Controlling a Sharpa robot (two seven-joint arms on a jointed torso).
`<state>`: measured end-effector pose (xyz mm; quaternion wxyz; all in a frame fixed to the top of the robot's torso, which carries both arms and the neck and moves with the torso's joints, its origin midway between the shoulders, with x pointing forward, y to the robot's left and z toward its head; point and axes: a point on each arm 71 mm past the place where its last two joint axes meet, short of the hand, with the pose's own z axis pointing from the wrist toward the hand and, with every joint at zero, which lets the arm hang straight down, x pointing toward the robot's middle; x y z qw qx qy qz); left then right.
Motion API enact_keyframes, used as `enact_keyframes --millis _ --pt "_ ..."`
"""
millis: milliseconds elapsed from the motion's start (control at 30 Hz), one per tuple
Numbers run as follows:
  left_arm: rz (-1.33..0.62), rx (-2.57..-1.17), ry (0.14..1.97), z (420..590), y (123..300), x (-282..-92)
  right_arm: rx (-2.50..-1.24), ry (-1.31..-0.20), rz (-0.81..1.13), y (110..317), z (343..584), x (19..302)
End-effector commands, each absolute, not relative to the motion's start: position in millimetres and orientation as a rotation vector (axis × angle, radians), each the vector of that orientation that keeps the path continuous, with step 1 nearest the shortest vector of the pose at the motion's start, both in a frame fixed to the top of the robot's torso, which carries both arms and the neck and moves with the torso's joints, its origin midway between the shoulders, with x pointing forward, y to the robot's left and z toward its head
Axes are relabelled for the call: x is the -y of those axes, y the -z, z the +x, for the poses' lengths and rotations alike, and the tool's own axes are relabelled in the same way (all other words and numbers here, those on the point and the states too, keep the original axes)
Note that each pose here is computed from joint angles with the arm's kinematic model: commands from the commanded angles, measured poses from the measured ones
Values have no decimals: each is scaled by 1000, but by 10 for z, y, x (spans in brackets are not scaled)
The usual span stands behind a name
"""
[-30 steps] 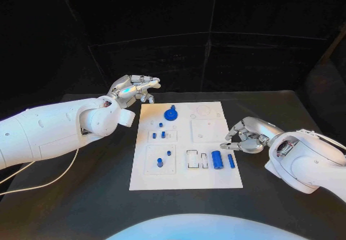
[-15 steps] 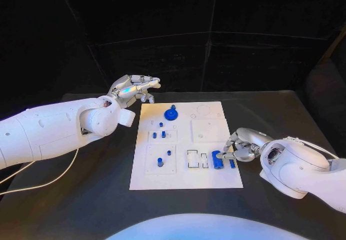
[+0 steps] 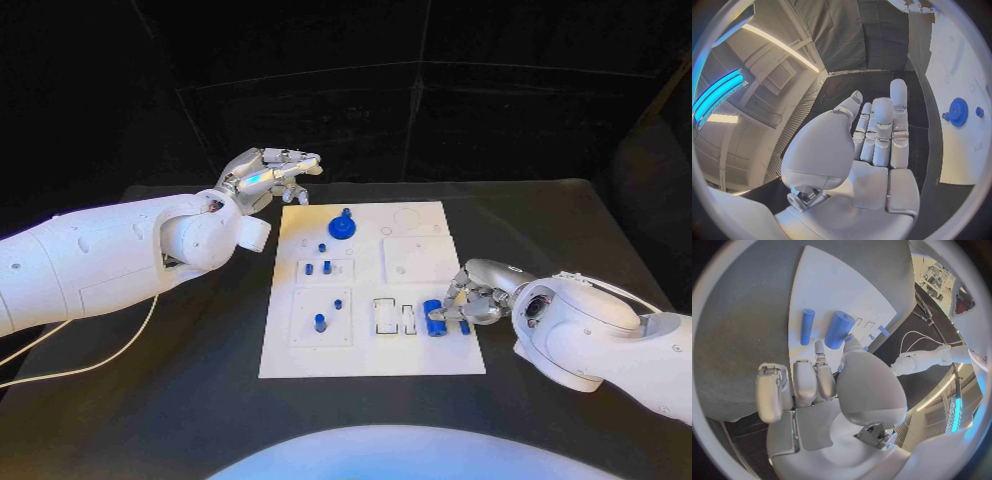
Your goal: Assemble the parts on the task board
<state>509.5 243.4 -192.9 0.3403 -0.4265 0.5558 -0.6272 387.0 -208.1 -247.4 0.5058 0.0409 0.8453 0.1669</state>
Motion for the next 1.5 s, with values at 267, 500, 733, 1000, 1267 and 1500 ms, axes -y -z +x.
enact_keyframes --millis 267,500,733,1000,1267,1500 --pt "-1102 -1449 1648 5091 1914 -2431 -2092 -377 20 2573 3843 1995" --pt "-1103 -1448 1646 5088 1913 -2441 -2098 -378 -4 2632 3818 1935" --pt "-1105 -1448 1645 5083 1913 -2451 -2053 -377 7 2619 3830 1932" --pt "-1105 -1448 1645 5082 1913 -2457 -1958 -455 124 2505 3779 1906" --pt "-1104 -1450 1648 5082 1913 -2450 -1916 -535 225 2420 3709 1828" --pt "-1104 -1450 1648 5080 1913 -2451 -1938 -576 250 2422 3688 1704"
